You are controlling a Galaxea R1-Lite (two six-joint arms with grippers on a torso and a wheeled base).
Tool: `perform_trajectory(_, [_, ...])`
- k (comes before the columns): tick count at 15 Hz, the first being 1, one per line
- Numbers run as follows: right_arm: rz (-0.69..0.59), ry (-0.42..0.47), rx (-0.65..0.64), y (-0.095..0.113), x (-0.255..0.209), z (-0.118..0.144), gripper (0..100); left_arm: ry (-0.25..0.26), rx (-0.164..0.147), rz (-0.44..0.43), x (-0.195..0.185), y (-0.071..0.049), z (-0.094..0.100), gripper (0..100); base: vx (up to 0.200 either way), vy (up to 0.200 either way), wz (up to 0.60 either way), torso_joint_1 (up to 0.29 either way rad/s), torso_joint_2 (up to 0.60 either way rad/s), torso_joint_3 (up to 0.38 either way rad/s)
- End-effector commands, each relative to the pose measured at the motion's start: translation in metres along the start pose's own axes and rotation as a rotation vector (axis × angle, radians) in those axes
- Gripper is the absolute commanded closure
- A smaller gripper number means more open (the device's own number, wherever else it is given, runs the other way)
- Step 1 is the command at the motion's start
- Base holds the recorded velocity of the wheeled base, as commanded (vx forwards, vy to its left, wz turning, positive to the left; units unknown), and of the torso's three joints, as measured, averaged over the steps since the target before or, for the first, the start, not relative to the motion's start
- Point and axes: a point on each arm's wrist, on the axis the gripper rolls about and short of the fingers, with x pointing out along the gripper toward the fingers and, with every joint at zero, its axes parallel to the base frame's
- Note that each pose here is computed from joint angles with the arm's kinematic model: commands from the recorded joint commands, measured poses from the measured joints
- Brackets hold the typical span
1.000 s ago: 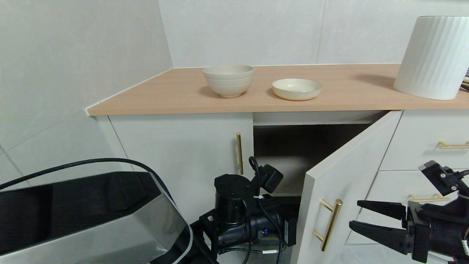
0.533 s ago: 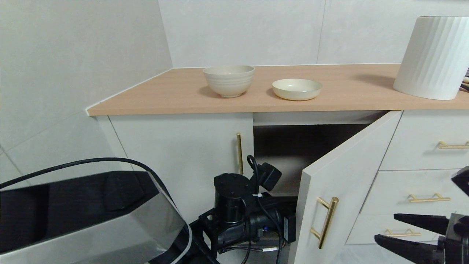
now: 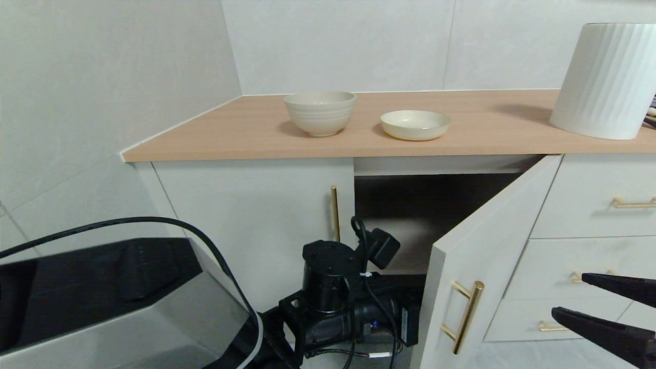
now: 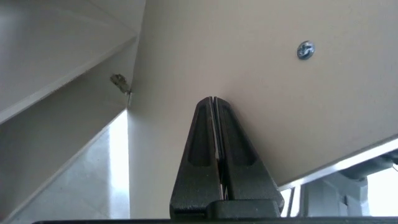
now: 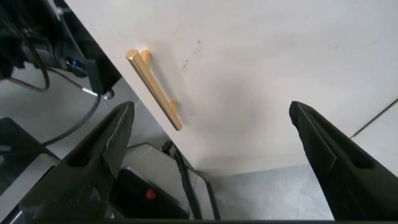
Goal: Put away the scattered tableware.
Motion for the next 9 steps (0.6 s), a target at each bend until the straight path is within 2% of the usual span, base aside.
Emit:
perform_trajectory(1, [-0.001, 0.017, 0.005, -0.001, 0.003, -0.003, 0, -0.007, 0.003, -0.006, -0.001, -0.002, 0.004, 100, -0.2, 0.0, 0.0, 0.002, 0.0, 0.002])
perform_trajectory(6, [-0.002, 0.036, 0.01, -0.002, 0.004, -0.007, 0, 0.012, -0.006, -0.001, 0.007, 0.0, 0.006, 100, -0.2, 0.0, 0.0, 0.004, 0.0, 0.002])
perform_trajectory(7, [-0.002, 0.038, 0.011, -0.002, 0.004, -0.008, 0, 0.019, -0.011, 0.005, 0.011, 0.003, 0.008, 100, 0.0, 0.0, 0.0, 0.0, 0.0, 0.0])
perform_trajectory(8, [-0.001, 0.042, 0.012, -0.002, 0.005, -0.009, 0, 0.022, -0.024, 0.011, 0.015, 0.006, 0.012, 100, 0.0, 0.0, 0.0, 0.0, 0.0, 0.0])
perform_trajectory(9, [-0.001, 0.044, 0.012, -0.002, 0.004, -0.01, 0, 0.027, -0.062, 0.016, 0.019, 0.01, 0.018, 100, 0.0, 0.0, 0.0, 0.0, 0.0, 0.0])
